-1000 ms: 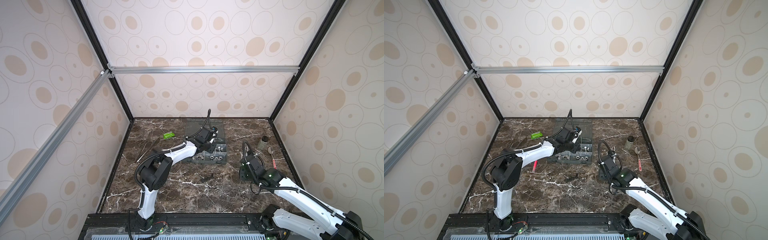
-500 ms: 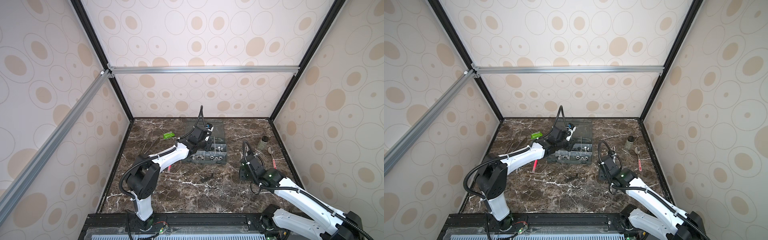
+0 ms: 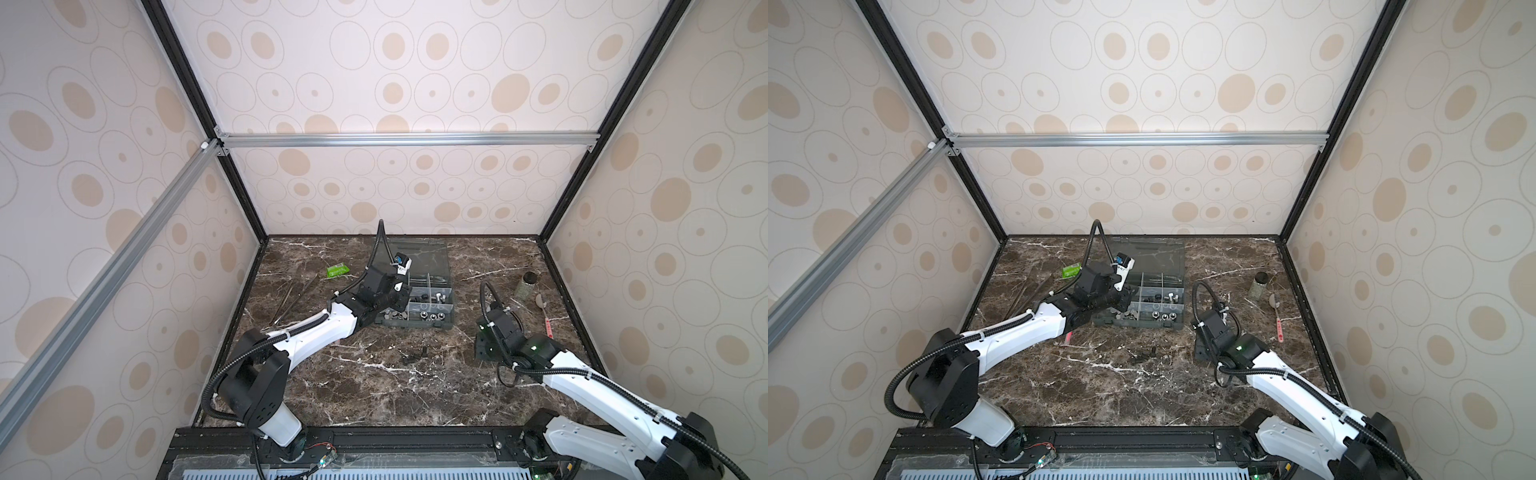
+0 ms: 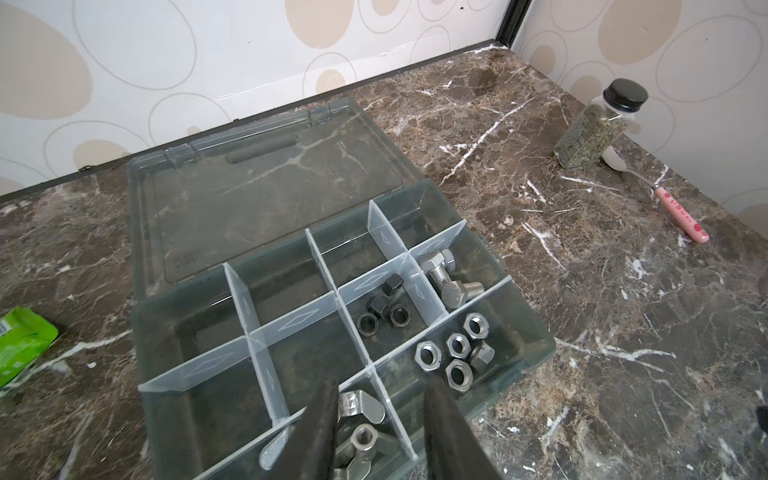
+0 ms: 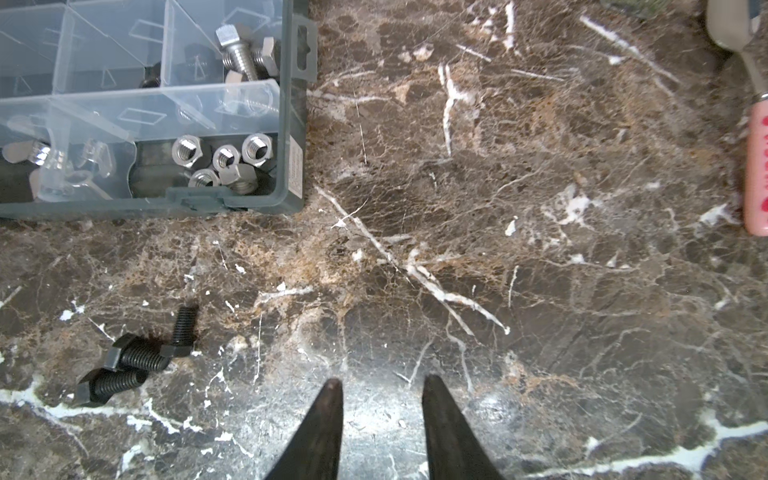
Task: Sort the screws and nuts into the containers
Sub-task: 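Withdraw the left gripper from the box while the right gripper lowers to the black bolts, then close the right gripper on a black bolt and lift it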
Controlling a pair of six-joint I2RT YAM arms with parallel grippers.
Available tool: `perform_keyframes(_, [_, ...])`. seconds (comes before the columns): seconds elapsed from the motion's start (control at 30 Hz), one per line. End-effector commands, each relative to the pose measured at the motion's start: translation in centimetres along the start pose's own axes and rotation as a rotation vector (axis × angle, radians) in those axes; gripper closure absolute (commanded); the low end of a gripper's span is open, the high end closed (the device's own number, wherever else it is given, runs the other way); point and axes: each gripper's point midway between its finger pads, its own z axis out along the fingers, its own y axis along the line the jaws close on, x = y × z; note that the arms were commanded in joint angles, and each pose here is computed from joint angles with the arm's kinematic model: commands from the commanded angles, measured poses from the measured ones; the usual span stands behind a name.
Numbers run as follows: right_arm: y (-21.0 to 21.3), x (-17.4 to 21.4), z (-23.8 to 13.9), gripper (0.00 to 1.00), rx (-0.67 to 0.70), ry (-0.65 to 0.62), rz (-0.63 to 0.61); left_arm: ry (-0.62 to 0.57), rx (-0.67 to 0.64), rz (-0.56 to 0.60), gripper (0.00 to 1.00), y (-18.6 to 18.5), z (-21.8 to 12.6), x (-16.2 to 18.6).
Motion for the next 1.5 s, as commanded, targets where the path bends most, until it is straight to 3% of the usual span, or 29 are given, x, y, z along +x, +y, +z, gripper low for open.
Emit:
perform_keyframes(0.0, [1.2, -0.1, 0.6, 0.65, -0.03, 0.03, 0.015, -0.065, -0.029, -0.04, 0.65, 1.0, -1.2, -0.9])
perform_keyframes(0.83, [13.5, 1.9, 6.4, 0.65, -0.153, 0.221, -0.201, -0.075, -0.16, -0.127, 0.61, 4.8, -6.3, 4.9])
perform_keyframes(1.47, [15.0, 4.2, 8.7, 0.66, -0.137, 0.31, -0.245, -0.069, -0.156, -0.133, 0.61, 5.1, -6.6, 5.6])
